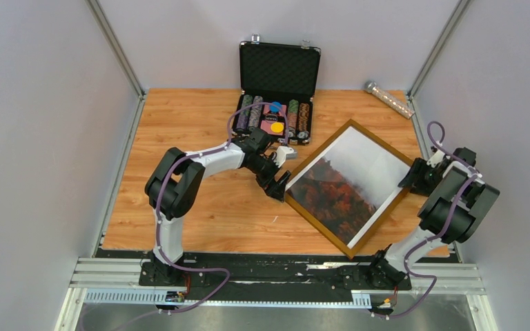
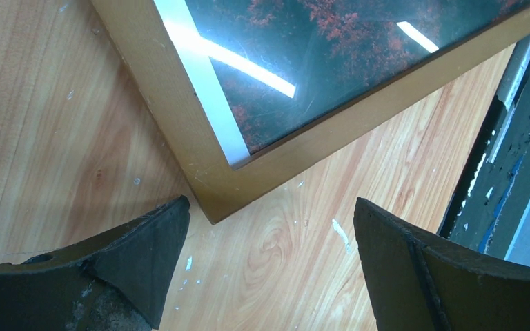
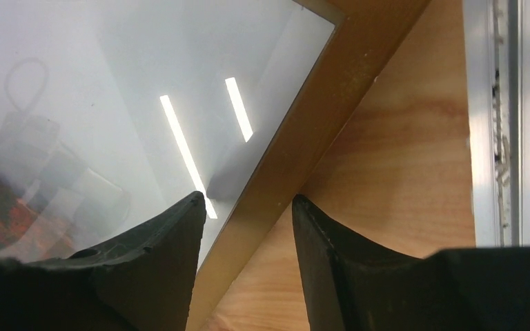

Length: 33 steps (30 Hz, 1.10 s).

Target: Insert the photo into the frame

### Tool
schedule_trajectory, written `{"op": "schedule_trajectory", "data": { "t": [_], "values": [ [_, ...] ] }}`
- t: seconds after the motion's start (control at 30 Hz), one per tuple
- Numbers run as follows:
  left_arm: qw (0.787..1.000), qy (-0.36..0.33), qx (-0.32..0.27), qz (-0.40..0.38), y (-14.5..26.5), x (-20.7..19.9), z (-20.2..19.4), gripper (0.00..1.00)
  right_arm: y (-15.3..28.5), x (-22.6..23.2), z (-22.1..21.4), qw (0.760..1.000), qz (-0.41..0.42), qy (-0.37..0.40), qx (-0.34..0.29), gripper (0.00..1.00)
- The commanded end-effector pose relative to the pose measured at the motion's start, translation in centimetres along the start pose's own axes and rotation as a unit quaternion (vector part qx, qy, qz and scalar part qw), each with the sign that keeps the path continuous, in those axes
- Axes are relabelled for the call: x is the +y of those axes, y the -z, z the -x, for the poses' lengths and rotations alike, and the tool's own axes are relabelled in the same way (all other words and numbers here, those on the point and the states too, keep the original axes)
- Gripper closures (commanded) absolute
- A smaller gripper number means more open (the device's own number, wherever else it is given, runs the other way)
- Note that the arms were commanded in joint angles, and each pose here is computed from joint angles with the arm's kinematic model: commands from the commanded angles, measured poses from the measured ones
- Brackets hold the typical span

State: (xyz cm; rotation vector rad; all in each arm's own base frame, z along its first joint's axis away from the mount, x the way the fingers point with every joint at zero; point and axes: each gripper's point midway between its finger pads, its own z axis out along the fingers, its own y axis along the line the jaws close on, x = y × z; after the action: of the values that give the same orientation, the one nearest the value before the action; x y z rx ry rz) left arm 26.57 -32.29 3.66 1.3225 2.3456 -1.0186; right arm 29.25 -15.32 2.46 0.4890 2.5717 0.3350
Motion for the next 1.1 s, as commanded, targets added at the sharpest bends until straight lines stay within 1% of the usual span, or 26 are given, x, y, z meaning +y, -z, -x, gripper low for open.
{"op": "schedule_trajectory", "data": {
  "t": [0.0, 0.17, 0.43, 0.57, 0.77, 1.07],
  "values": [
    [0.998, 0.026, 0.054, 0.025, -1.9, 2.3, -3.6, 0.0, -2.6, 2.2, 2.0, 0.999, 0.037, 0.012, -0.001, 0.47],
    [0.998, 0.026, 0.054, 0.005, -2.0, 1.5, -3.8, 0.0, -4.3, 4.3, 4.5, 0.998, 0.048, 0.036, 0.0, 0.47],
    [0.998, 0.026, 0.053, -0.022, -2.3, 0.9, -3.7, 0.0, -5.4, 5.1, 9.3, 0.997, 0.031, 0.06, -0.023, 0.47],
    [0.998, 0.025, 0.053, -0.033, -2.4, 0.5, -3.7, 0.0, -5.8, 6.0, 11.0, 0.996, 0.025, 0.079, -0.031, 0.47],
    [0.998, 0.02, 0.054, -0.034, -2.2, 0.1, -3.8, 0.0, -6.7, 7.9, 11.5, 0.994, 0.034, 0.097, -0.027, 0.47],
    [0.998, 0.018, 0.056, -0.03, -2.0, 0.0, -4.0, 0.0, -7.7, 11.5, 10.0, 0.988, 0.068, 0.138, -0.008, 0.48]
  ]
}}
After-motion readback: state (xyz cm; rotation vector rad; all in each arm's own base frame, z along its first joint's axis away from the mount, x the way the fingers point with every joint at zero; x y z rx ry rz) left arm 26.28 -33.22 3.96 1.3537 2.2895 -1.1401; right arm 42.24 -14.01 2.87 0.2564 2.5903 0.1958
